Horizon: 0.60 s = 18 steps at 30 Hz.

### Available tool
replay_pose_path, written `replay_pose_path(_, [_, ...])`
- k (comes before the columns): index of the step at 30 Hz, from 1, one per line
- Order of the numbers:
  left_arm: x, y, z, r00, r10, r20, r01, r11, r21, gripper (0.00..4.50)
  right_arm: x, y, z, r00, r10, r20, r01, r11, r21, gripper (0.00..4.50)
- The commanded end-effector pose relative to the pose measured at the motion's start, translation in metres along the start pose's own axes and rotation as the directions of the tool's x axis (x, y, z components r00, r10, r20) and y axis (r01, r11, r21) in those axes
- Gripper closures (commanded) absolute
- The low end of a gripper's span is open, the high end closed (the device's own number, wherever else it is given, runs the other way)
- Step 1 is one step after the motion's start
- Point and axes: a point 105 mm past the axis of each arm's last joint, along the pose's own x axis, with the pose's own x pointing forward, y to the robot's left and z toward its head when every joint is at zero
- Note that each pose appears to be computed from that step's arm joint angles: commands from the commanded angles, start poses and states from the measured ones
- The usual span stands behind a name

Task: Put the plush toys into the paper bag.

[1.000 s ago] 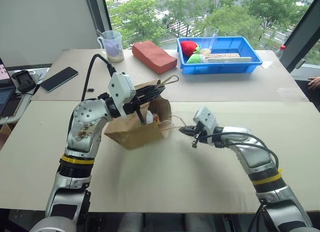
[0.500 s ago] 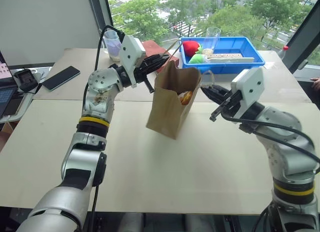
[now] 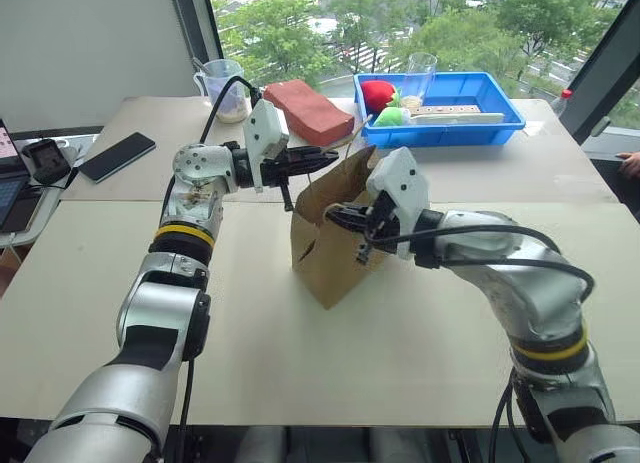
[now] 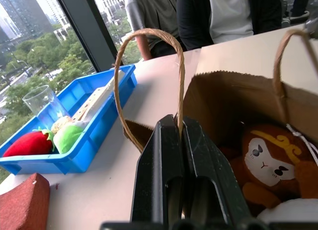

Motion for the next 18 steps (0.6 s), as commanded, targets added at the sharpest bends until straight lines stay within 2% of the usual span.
replay_pose_path(1, [-0.005,0.0,0.02,0.998,-0.007,0.055,0.006,1.0,0.02,4.5,0.0,-0.016,0.011,0.998,-0.056,0.037,0.058,0.996,-0.073,4.46])
replay_pose_path(6, [-0.011,-0.006,0.044,0.99,0.008,0.142,0.0,0.998,-0.055,4.5,-0.004,-0.034,0.009,0.994,-0.106,0.034,0.109,0.989,-0.101,4.46])
replay_pose_path(8, [-0.013,-0.008,0.047,0.992,0.008,0.129,0.0,0.998,-0.059,4.5,-0.007,-0.042,0.013,0.989,-0.137,0.05,0.142,0.985,-0.097,4.46])
replay_pose_path(14, [-0.015,-0.029,0.026,0.998,-0.028,0.056,0.033,0.995,-0.097,4.5,-0.003,-0.044,0.009,0.989,-0.14,0.055,0.144,0.987,-0.072,4.46])
replay_pose_path(18, [-0.017,-0.03,0.016,1.0,0.004,0.028,-0.001,0.994,-0.107,4.5,0.005,-0.039,0.004,0.99,-0.128,0.054,0.131,0.99,-0.053,4.46])
